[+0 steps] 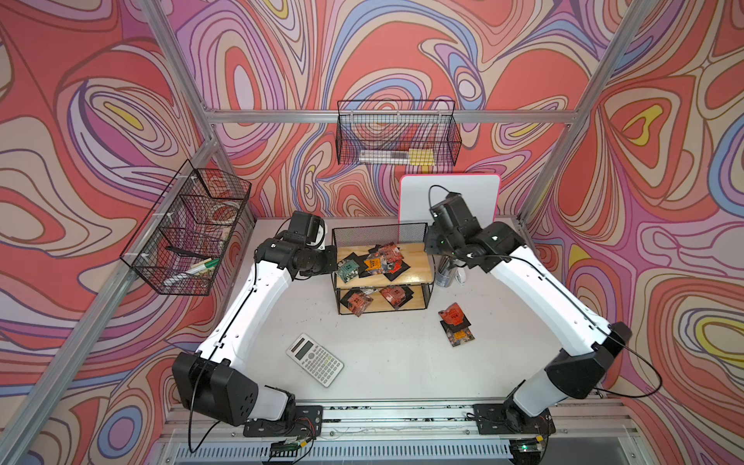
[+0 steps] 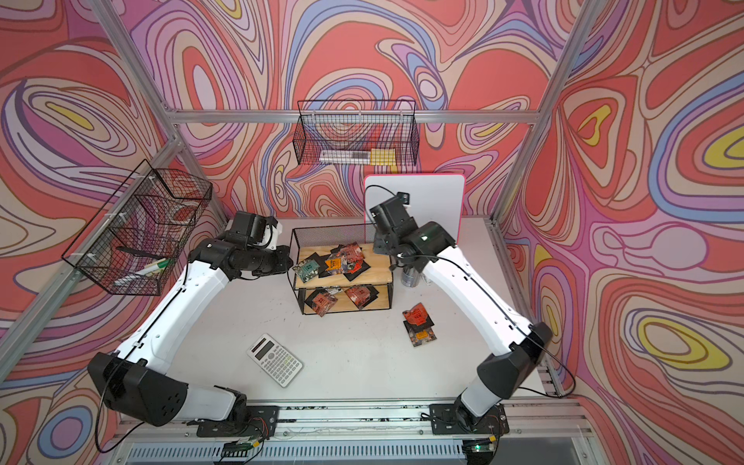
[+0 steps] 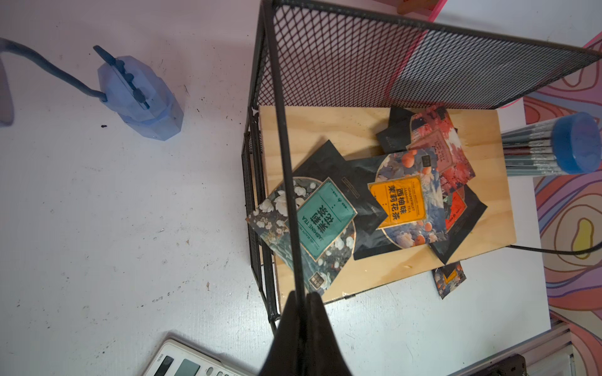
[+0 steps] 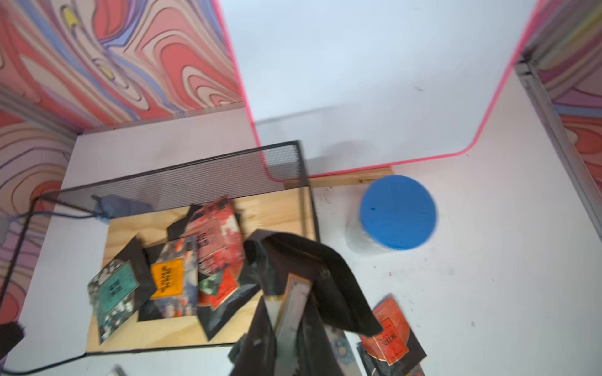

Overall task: Remove the tea bags from the shelf
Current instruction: Place the tea bag at the center of the board.

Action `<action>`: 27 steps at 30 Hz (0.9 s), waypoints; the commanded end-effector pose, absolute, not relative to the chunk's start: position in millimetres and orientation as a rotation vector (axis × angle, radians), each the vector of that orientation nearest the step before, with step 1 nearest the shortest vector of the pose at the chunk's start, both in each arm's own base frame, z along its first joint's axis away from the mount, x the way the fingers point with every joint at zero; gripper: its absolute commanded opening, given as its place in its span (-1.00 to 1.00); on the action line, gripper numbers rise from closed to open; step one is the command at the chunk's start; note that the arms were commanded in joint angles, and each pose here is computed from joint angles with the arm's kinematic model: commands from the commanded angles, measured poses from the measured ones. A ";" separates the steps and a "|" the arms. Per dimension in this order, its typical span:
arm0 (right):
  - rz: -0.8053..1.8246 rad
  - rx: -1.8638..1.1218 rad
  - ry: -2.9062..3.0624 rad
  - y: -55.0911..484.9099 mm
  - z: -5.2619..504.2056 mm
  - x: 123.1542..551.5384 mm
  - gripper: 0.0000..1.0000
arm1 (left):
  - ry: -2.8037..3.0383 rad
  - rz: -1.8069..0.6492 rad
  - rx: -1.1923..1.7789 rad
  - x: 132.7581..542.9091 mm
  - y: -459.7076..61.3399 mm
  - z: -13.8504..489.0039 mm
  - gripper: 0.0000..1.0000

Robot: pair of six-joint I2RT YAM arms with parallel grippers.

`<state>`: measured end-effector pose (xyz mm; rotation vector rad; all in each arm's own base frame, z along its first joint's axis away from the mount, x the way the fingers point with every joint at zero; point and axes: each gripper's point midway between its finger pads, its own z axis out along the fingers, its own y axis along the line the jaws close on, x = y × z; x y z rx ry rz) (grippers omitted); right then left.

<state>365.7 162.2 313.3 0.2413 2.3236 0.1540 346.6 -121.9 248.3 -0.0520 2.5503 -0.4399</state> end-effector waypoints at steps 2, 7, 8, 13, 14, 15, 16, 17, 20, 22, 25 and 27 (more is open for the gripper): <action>0.166 0.491 2.395 109.7 266.4 349.2 -0.79 | 2.562 -0.421 -0.062 341.7 -118.4 245.6 -1.00; 0.198 0.538 2.574 104.1 180.1 319.7 -0.69 | 2.558 -0.417 -0.067 341.5 -117.5 245.8 -1.00; 0.227 0.540 2.604 107.3 163.6 315.5 -0.66 | 2.559 -0.414 -0.068 341.4 -117.1 245.5 -1.00; 0.258 0.569 2.670 107.2 103.5 297.9 -0.58 | 2.556 -0.415 -0.070 341.9 -117.1 245.9 -1.00; 0.242 0.569 2.676 105.0 97.5 296.1 -0.58 | 2.556 -0.415 -0.070 342.0 -117.2 245.9 -1.00; 0.228 0.572 2.680 103.0 92.5 294.6 -0.57 | 2.558 -0.417 -0.069 342.0 -117.5 245.2 -1.00; 0.222 0.565 2.686 103.0 88.1 294.5 -0.54 | 2.559 -0.417 -0.069 341.9 -117.5 244.9 -1.00; 0.215 0.563 2.701 103.4 83.2 293.5 -0.50 | 2.562 -0.416 -0.070 342.0 -117.5 243.9 -1.00; 0.201 0.564 2.751 104.9 66.4 289.9 -0.37 | 2.562 -0.416 -0.067 342.2 -117.7 243.9 -1.00; 0.188 0.569 2.768 104.6 57.8 287.9 -0.29 | 2.562 -0.415 -0.067 342.7 -117.5 243.9 -1.00; 0.166 0.585 2.785 102.0 51.1 284.2 -0.22 | 2.561 -0.415 -0.064 343.8 -118.1 244.4 -1.00; 0.155 0.594 2.792 100.4 48.9 281.1 -0.21 | 2.562 -0.415 -0.062 344.1 -118.2 244.1 -1.00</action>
